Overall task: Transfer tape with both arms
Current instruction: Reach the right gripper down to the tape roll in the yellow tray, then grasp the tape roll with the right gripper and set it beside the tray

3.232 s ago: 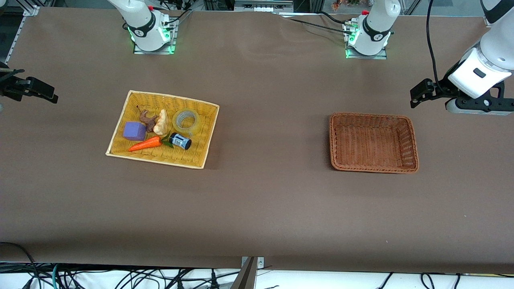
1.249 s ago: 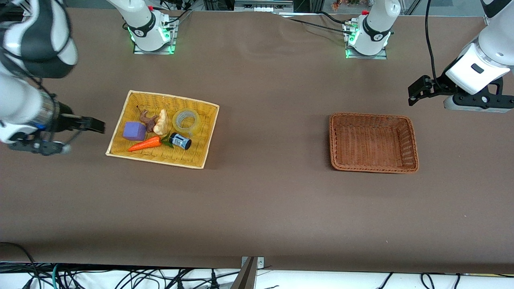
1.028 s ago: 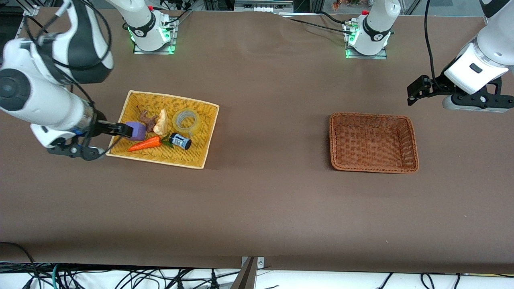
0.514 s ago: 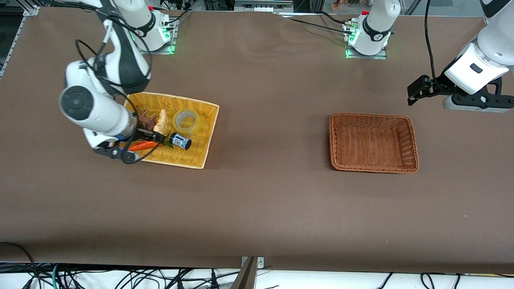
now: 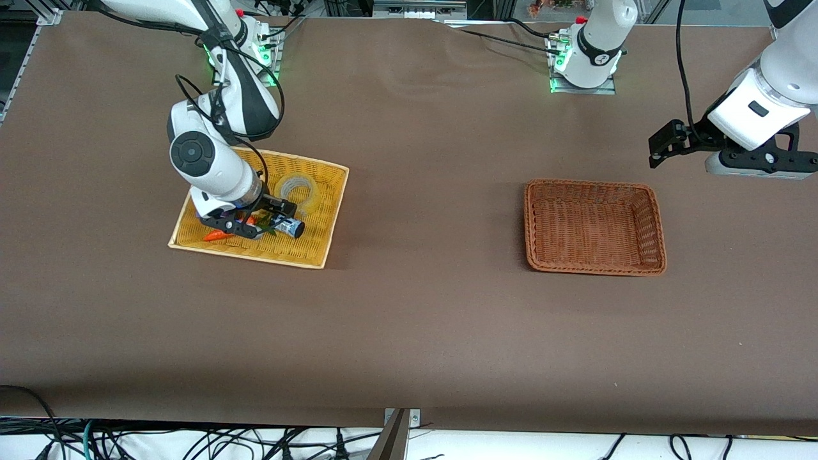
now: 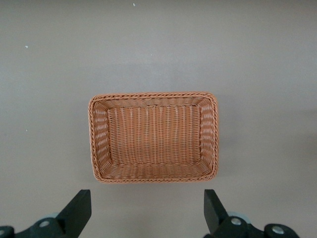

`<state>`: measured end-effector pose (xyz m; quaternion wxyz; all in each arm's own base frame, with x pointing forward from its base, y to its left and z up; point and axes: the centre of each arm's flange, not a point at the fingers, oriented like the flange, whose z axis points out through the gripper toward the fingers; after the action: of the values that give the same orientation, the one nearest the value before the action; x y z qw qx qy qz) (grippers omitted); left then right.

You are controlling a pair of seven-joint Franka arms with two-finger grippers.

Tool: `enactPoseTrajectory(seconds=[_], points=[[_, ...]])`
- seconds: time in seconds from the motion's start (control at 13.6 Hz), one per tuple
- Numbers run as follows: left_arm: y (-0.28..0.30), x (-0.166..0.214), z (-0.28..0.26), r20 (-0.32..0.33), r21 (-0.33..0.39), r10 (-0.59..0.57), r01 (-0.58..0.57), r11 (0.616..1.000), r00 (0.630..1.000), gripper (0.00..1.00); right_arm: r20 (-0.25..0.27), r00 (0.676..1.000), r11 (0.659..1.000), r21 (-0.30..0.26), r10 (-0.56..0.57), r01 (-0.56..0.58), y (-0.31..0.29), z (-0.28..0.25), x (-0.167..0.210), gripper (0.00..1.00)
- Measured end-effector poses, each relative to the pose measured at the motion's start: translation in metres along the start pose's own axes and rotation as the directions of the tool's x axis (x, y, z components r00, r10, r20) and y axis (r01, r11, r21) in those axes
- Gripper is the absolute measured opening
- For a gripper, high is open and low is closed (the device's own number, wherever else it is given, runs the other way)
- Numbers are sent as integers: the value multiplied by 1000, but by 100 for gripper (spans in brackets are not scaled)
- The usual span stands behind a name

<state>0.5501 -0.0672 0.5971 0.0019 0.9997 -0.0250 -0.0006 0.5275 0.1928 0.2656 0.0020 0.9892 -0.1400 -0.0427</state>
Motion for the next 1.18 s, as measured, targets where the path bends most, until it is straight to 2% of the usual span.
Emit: enactPoseTrajectory(seconds=[0.22, 0.66, 0.88, 0.95, 1.18], points=[[0, 0, -1, -2, 0, 0, 0, 1000, 1000, 100, 0, 1000, 1000, -1, -3, 3, 12, 31, -20, 100], [0, 0, -1, -2, 0, 0, 0, 1000, 1000, 100, 30, 999, 1000, -18, -15, 15, 16, 55, -46, 100], [0, 0, -1, -2, 0, 0, 0, 1000, 1000, 100, 11, 1000, 1000, -2, -21, 21, 19, 69, -59, 97], [0, 0, -1, -1, 0, 0, 0, 1000, 1000, 100, 11, 1000, 1000, -2, -22, 22, 20, 73, -62, 93], [0, 0, -2, -2, 0, 0, 0, 1000, 1000, 100, 13, 1000, 1000, -3, -26, 26, 21, 77, -64, 56]])
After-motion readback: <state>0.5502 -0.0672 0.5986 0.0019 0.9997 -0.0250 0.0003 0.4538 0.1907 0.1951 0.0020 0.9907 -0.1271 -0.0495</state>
